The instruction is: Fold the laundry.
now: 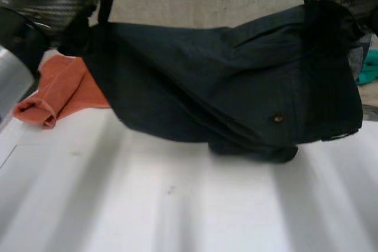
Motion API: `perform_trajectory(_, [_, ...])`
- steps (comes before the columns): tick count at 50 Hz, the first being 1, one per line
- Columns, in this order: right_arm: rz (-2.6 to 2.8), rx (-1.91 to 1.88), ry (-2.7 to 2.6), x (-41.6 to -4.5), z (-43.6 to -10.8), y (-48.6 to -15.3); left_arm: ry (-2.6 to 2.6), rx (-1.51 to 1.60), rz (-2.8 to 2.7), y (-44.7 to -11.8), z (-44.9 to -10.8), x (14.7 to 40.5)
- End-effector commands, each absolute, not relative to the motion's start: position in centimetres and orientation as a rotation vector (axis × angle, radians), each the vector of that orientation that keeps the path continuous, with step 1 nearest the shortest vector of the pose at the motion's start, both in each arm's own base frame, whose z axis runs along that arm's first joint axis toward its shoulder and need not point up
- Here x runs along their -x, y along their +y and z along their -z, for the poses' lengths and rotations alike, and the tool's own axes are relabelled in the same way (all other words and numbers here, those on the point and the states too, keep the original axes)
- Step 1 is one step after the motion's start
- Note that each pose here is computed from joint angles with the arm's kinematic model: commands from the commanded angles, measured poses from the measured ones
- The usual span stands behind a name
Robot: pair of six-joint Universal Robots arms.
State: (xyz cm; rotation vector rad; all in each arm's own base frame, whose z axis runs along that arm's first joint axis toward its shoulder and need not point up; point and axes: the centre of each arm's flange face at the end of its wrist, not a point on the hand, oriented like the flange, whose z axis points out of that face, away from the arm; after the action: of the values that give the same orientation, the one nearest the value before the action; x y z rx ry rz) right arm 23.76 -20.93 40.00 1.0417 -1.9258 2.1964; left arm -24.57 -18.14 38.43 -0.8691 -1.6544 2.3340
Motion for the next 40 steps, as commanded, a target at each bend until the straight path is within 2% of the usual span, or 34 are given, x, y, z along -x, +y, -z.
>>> perform_trajectory(1, [-2.018,-1.144,-2.053,-25.3,-36.2,-24.8,-1.740,0.837,-2.254,-18.2,-37.2,24.7])
perform_trajectory(7, [-1.873,-1.230,-2.149,-27.3,-30.9,-28.2,-2.015,0.901,-2.038,-24.1,-29.9,27.2])
perform_trajectory(11, [-1.972,-1.179,-2.087,-28.6,-29.1,-31.4,-2.105,0.894,-2.011,-28.6,-26.9,28.7])
perform_trajectory(14, [-2.117,-1.091,-1.953,-29.3,-29.5,-33.3,-2.024,0.862,-2.153,-31.4,-28.6,29.9])
perform_trajectory(19, [-2.552,-0.682,-1.411,-30.0,-34.7,-36.9,-1.489,0.628,-2.607,-33.9,-37.0,31.3])
perform_trajectory(21, [-2.644,-0.565,-1.260,-30.0,-36.6,-37.2,-1.336,0.541,-2.711,-34.0,-39.1,31.2])
perform_trajectory(22, [-2.714,-0.493,-1.142,-30.3,-38.0,-37.0,-1.156,0.445,-2.807,-33.3,-41.8,30.9])
perform_trajectory(23, [-2.740,-0.475,-1.103,-30.5,-38.5,-36.8,-1.079,0.402,-2.844,-32.7,-43.1,30.6])
perform_trajectory(27, [-2.814,-0.462,-1.013,-31.5,-40.2,-35.8,-0.965,0.306,-2.909,-30.5,-46.1,28.9])
perform_trajectory(29, [-2.833,-0.480,-1.000,-32.0,-40.4,-35.6,-0.973,0.309,-2.908,-30.2,-46.1,28.7])
perform_trajectory(33, [-2.853,-0.528,-1.044,-32.7,-39.6,-35.5,-1.107,0.376,-2.848,-30.0,-43.3,29.0])
perform_trajectory(37, [-2.851,-0.561,-1.179,-33.0,-37.9,-35.8,-1.208,0.428,-2.801,-28.8,-41.2,28.5])
perform_trajectory(40, [-2.764,-0.645,-1.344,-33.2,-35.1,-36.5,-1.315,0.474,-2.750,-28.3,-38.7,28.1])
